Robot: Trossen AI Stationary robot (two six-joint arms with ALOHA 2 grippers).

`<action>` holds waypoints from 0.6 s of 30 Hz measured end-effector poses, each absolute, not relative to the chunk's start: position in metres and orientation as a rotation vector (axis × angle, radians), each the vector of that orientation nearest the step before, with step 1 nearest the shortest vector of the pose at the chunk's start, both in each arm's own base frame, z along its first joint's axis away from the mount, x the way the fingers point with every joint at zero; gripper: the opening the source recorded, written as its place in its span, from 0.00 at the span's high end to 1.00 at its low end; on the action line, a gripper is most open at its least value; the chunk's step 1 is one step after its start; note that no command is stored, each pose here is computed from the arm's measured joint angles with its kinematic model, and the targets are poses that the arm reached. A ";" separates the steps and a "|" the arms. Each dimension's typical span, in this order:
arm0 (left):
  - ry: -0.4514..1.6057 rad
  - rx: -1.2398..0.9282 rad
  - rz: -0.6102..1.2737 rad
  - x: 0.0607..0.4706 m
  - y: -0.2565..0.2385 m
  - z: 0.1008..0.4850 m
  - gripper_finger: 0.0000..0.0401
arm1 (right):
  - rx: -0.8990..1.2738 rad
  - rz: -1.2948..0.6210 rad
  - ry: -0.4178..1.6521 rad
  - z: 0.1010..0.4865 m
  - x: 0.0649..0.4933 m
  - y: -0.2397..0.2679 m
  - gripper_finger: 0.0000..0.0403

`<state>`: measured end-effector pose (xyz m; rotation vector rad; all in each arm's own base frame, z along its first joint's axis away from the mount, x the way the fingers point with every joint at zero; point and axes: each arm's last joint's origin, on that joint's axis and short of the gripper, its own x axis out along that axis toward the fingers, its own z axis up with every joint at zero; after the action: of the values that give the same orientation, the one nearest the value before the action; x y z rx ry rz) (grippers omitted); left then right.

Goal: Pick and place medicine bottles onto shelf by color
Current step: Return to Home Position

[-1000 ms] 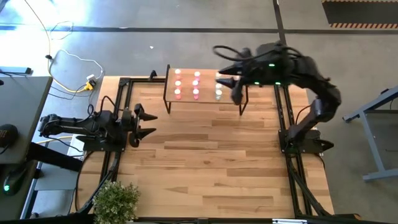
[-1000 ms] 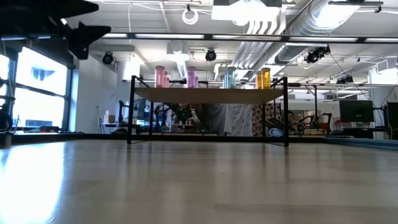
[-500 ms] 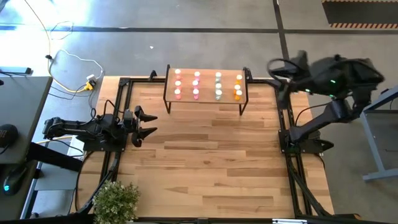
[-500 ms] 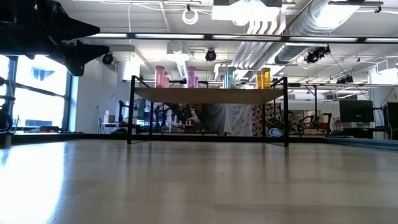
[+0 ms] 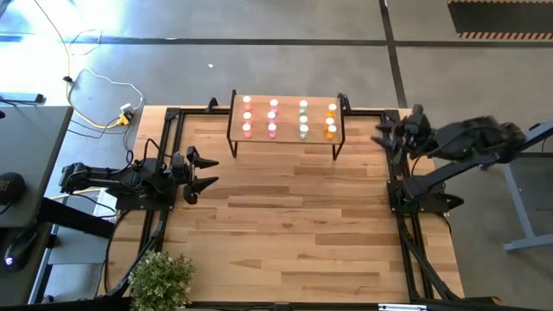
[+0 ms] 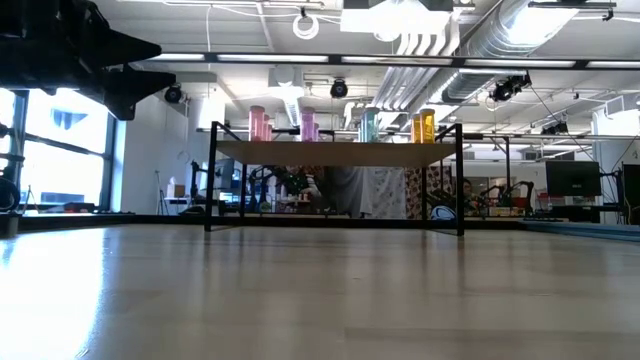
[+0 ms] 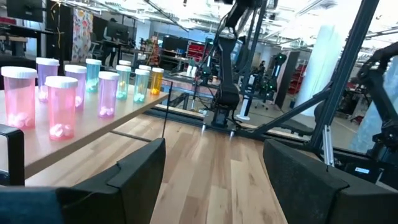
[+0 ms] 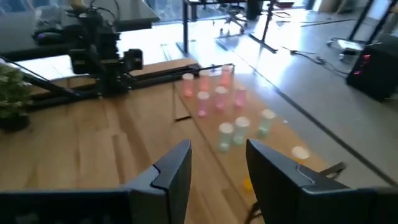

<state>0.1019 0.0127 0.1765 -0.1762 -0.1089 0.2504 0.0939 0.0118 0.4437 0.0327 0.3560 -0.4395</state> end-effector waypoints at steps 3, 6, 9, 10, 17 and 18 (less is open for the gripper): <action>-0.109 -0.176 0.250 0.102 0.013 0.176 0.35 | 0.068 -0.406 0.313 0.411 0.090 0.011 0.64; -0.109 -0.176 0.250 0.102 0.013 0.176 0.35 | 0.106 -0.355 0.272 0.383 0.089 0.012 0.64; -0.109 -0.176 0.250 0.102 0.013 0.176 0.35 | 0.131 -0.280 0.219 0.357 0.091 0.014 0.64; -0.109 -0.176 0.250 0.102 0.013 0.176 0.35 | 0.136 -0.250 0.199 0.349 0.092 0.015 0.64; -0.109 -0.176 0.250 0.102 0.013 0.176 0.35 | 0.177 -0.088 0.062 0.285 0.099 0.021 0.64; -0.109 -0.176 0.250 0.102 0.013 0.176 0.35 | 0.185 -0.076 0.044 0.276 0.099 0.022 0.64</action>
<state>0.1019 0.0127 0.1765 -0.1762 -0.1089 0.2500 0.0988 0.0218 0.2764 0.1846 0.0444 -0.0765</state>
